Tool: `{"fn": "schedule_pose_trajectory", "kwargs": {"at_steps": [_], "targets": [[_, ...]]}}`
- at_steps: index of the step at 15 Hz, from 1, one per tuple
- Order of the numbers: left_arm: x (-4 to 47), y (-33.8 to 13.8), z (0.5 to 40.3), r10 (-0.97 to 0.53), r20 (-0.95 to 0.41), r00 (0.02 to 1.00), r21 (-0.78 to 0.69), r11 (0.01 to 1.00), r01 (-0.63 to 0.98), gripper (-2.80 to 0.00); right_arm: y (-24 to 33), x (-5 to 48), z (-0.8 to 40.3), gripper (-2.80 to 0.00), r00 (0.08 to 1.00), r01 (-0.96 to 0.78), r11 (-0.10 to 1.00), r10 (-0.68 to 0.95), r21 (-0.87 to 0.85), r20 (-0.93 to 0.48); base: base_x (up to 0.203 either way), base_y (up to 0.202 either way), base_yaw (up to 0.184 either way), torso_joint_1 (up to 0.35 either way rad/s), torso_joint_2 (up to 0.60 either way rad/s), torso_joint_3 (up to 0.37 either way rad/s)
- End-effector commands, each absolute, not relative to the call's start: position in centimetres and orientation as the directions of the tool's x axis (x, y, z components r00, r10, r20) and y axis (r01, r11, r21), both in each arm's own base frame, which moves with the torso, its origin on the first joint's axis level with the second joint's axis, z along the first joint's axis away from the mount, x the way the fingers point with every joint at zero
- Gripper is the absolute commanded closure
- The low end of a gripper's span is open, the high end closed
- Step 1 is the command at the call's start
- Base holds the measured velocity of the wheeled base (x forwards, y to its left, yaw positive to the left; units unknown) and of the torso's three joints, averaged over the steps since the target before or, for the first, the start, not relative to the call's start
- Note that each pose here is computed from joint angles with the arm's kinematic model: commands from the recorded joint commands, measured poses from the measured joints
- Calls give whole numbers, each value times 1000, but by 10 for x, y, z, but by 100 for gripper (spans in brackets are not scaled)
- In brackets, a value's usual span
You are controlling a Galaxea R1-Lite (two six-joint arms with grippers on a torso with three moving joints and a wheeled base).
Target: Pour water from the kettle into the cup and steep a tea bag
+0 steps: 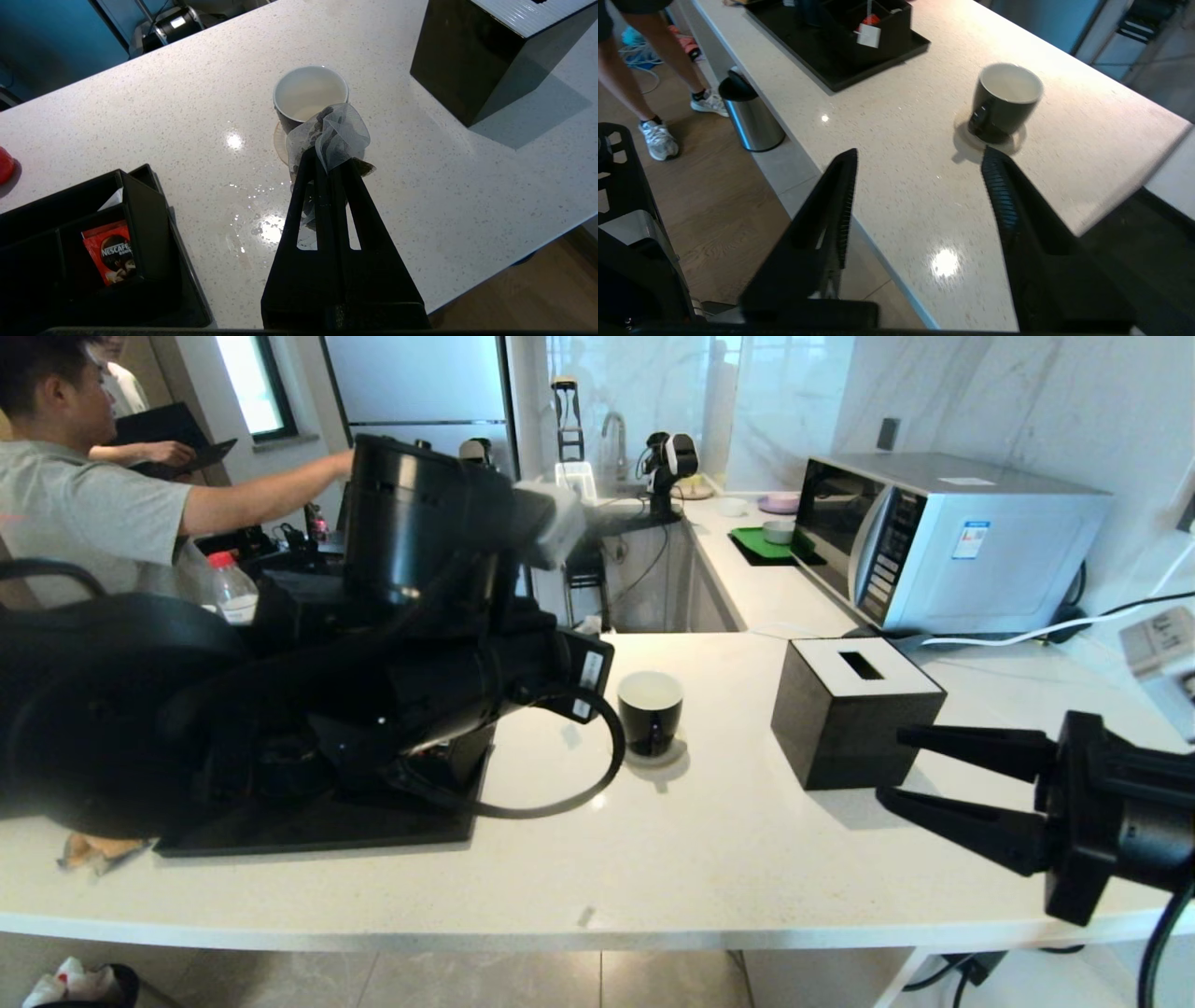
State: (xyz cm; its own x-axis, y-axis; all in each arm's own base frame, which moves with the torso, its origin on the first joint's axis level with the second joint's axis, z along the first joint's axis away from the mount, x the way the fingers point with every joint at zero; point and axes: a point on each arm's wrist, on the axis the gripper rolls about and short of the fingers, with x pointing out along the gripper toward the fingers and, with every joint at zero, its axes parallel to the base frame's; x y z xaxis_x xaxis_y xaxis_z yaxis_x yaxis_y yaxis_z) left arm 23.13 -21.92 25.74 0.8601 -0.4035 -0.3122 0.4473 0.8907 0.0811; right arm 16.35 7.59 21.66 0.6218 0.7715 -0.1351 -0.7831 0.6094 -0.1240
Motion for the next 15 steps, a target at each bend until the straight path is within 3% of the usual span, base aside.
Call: {"fn": "schedule_pose_trajectory", "kwargs": {"at_steps": [1, 15], "targets": [[231, -220, 257, -404, -312, 860, 81, 890, 448, 0, 90, 178, 206, -280, 584, -812, 574, 796, -110, -159, 0, 0, 0, 0, 0, 0], [241, -231, 266, -421, -214, 881, 47, 897, 440, 0, 169, 238, 199, -280, 458, -889, 456, 888, -40, -53, 0, 0, 0, 0, 0, 0]]}}
